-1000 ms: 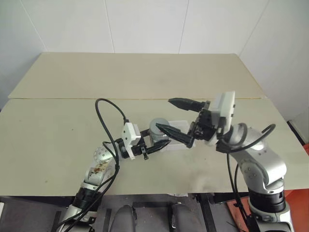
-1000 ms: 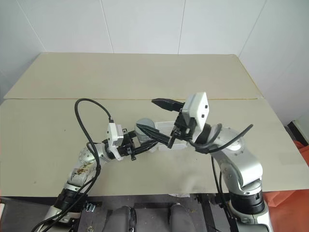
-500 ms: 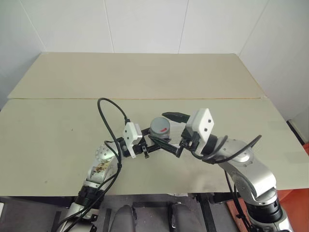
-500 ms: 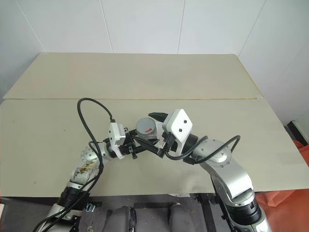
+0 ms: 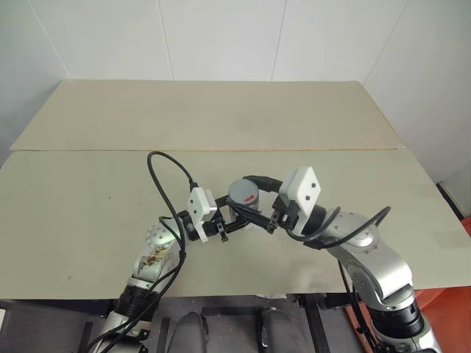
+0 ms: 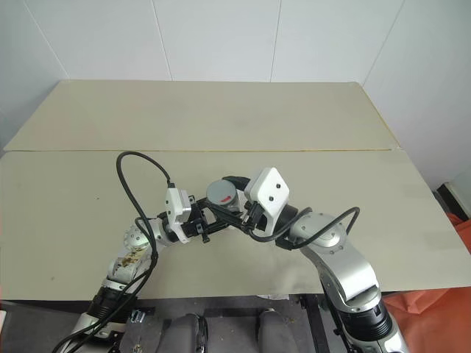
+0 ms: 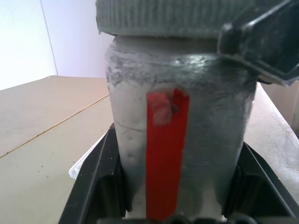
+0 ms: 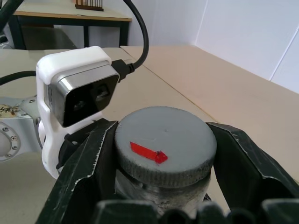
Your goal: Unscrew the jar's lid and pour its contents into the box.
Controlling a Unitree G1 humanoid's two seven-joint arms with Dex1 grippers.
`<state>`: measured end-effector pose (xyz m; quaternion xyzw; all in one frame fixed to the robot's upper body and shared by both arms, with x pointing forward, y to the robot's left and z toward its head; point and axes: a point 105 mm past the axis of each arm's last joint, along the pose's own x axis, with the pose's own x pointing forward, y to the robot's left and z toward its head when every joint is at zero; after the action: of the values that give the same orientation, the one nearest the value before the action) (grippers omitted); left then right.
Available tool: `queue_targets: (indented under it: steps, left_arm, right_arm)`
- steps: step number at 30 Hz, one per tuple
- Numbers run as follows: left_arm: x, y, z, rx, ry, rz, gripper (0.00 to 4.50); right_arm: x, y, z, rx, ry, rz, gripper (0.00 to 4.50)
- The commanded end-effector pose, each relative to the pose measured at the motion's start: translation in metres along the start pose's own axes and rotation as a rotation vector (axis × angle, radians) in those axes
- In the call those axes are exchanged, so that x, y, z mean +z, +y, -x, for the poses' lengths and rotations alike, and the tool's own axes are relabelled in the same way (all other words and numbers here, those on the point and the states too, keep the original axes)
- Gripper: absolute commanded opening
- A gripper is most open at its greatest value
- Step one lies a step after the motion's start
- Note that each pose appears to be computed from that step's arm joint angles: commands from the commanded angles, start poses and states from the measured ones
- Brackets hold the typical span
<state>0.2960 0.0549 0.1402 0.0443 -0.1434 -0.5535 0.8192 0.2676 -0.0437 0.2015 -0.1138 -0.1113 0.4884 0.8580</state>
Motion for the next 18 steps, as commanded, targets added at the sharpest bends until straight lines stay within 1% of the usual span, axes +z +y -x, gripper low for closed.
queue_targets:
  steps: [1, 3, 6, 7, 13, 16, 18]
  left_arm:
    - [0.010, -0.006, -0.002, -0.047, -0.028, -0.033, 2.04]
    - [0.011, -0.008, -0.002, -0.063, -0.030, -0.027, 2.04]
    - [0.013, -0.012, -0.003, -0.096, -0.035, -0.020, 2.04]
    - [0.013, -0.013, -0.004, -0.106, -0.037, -0.018, 2.04]
    - [0.014, -0.016, -0.007, -0.124, -0.043, -0.014, 2.04]
    - [0.016, -0.018, -0.008, -0.122, -0.047, -0.016, 2.04]
    - [0.016, -0.019, -0.008, -0.116, -0.048, -0.016, 2.04]
  right_arm:
    - [0.015, -0.003, 0.004, 0.005, -0.084, -0.004, 2.79]
    - [0.019, 0.000, 0.008, 0.093, -0.122, -0.002, 2.79]
    - [0.017, -0.002, 0.012, 0.274, -0.132, -0.008, 2.79]
    - [0.016, -0.006, 0.011, 0.332, -0.131, -0.034, 2.79]
    - [0.021, -0.024, -0.008, 0.716, -0.107, -0.032, 2.79]
    - [0.020, -0.031, -0.012, 0.840, -0.079, 0.006, 2.79]
    - [0.019, -0.036, -0.016, 0.872, -0.063, 0.012, 2.79]
